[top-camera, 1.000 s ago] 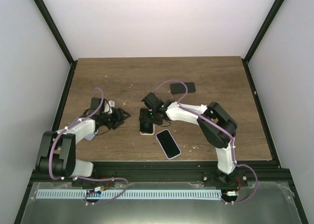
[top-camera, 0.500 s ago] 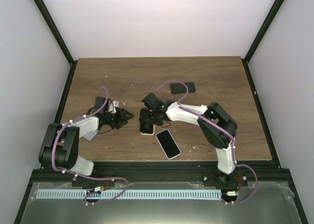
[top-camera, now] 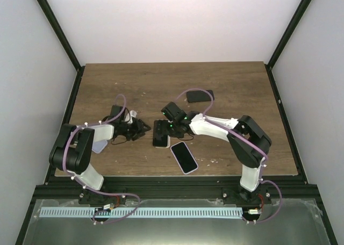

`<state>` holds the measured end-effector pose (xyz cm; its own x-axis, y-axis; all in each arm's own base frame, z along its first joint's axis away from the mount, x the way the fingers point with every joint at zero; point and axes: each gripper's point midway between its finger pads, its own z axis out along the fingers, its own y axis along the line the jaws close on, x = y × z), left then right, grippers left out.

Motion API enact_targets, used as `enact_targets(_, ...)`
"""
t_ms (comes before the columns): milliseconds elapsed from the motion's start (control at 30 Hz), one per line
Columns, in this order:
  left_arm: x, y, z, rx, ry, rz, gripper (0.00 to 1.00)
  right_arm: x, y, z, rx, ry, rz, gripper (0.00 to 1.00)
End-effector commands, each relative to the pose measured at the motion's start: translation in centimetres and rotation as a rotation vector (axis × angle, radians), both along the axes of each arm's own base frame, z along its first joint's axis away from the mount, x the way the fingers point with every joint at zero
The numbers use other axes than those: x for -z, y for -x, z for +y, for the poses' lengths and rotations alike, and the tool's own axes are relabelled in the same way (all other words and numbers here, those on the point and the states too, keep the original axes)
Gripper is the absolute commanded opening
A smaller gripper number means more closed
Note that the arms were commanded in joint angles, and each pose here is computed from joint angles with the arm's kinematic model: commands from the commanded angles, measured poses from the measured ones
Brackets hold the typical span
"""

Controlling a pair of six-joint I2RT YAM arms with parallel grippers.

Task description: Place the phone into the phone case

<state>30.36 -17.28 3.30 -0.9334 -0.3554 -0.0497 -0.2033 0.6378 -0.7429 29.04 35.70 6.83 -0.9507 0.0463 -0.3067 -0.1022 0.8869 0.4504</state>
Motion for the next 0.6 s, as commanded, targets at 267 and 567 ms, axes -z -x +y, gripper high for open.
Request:
enact_targets(267,-0.7,0.0,-2.2,0.074,0.031,-0.047,0.41,-0.2,0.5,-2.5,-0.093,-0.134,-0.035,0.49)
enact_targets(567,0.0,1.6,-2.2,0.096,-0.014,-0.015,0.39,1.2,0.8,-2.7,-0.110,-0.136,-0.016,0.33)
